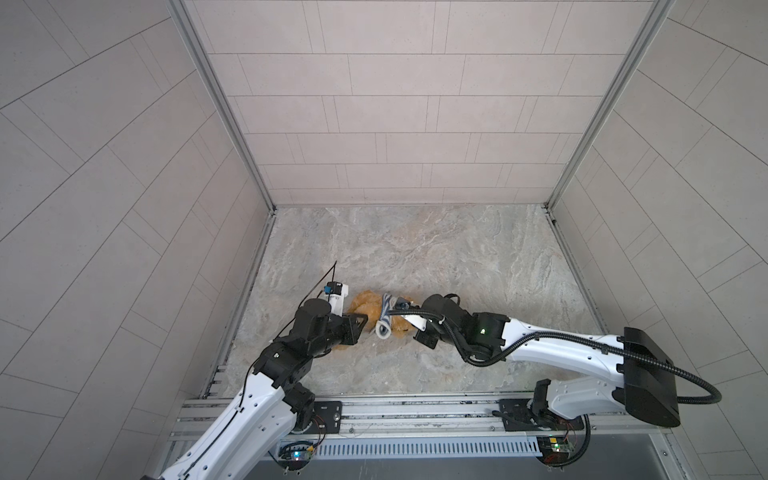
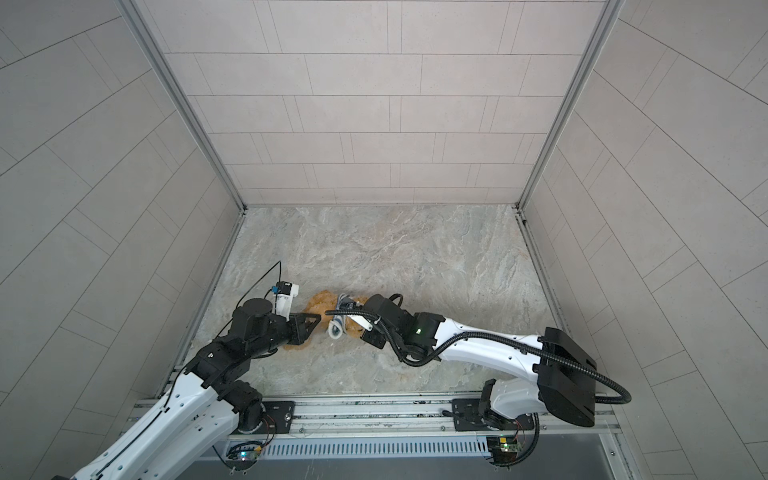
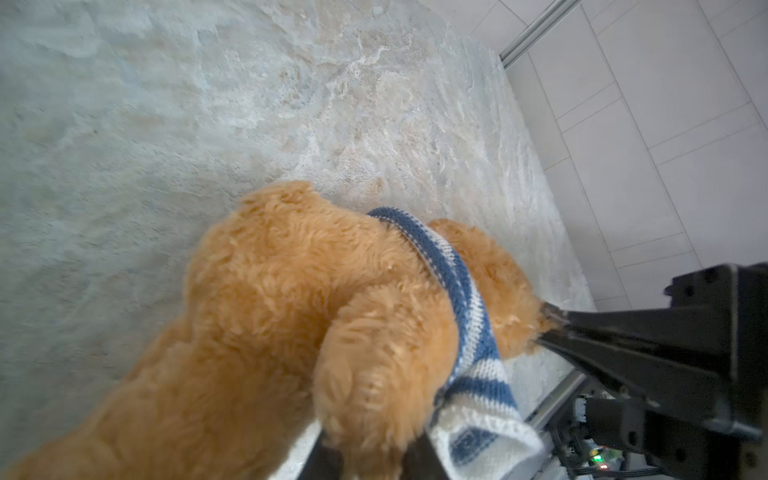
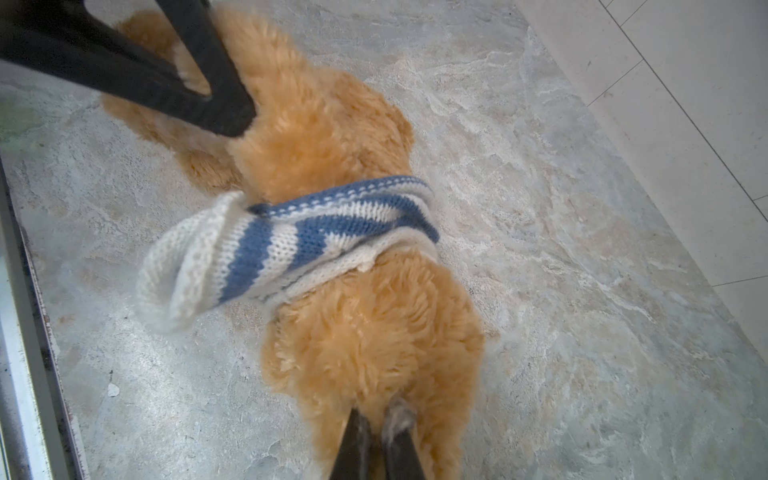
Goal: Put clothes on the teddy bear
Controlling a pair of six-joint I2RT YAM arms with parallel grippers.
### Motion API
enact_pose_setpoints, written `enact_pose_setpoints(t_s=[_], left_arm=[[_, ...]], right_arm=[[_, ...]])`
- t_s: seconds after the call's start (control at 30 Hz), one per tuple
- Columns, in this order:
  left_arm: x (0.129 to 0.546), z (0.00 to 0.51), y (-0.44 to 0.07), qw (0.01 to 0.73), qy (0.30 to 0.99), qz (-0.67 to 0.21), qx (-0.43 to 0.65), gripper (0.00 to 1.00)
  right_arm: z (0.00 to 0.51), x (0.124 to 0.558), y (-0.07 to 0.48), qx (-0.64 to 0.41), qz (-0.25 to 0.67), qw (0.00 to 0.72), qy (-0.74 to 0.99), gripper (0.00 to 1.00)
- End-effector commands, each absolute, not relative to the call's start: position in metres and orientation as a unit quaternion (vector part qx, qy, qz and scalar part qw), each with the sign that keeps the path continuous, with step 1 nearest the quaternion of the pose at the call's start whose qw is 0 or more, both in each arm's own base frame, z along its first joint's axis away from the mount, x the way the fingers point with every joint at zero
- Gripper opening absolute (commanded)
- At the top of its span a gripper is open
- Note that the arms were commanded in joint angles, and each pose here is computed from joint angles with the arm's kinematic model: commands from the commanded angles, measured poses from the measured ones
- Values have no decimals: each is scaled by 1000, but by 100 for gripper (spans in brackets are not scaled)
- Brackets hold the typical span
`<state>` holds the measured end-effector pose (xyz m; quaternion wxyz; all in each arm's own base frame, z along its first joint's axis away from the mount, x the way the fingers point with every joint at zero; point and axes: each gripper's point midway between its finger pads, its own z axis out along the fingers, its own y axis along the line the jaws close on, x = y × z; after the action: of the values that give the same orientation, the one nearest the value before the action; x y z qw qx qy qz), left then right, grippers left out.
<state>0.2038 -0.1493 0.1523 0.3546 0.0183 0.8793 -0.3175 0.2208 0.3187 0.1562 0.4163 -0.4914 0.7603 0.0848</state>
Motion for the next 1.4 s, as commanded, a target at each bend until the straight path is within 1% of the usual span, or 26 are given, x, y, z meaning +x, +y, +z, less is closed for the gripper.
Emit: enact_pose_setpoints(t_s=[0.0, 0.1, 0.2, 0.27, 0.4, 0.47, 0.6, 0.77, 1.13, 1.2, 1.37], left_arm=[[205, 188, -139, 398, 865, -305, 23, 31], [204, 219, -138, 425, 846, -321, 18, 31], [211, 242, -147, 443, 825, -351, 6, 27], [211, 249, -162, 437, 819, -372, 17, 23], [214, 250, -189, 413, 826, -381, 48, 15], [214, 245, -200, 397, 834, -378, 64, 12], [218, 218, -208, 358, 860, -360, 62, 7], [219, 189, -209, 329, 879, -339, 62, 6], [216, 159, -207, 299, 899, -314, 67, 6], [214, 156, -205, 296, 901, -311, 68, 7], [215, 145, -199, 288, 907, -302, 58, 16]], right_arm=[[163, 219, 315, -491, 78, 423, 758, 0], [167, 218, 319, -489, 83, 428, 755, 0], [171, 217, 322, -487, 87, 434, 753, 0], [171, 216, 324, -488, 88, 436, 752, 0], [172, 214, 327, -490, 88, 438, 749, 0], [173, 214, 327, -491, 87, 438, 748, 0], [173, 213, 326, -490, 84, 441, 748, 0], [174, 212, 323, -487, 84, 446, 746, 0], [173, 214, 320, -485, 75, 450, 746, 0], [173, 214, 320, -484, 74, 452, 746, 0], [171, 214, 320, -484, 75, 450, 746, 0]])
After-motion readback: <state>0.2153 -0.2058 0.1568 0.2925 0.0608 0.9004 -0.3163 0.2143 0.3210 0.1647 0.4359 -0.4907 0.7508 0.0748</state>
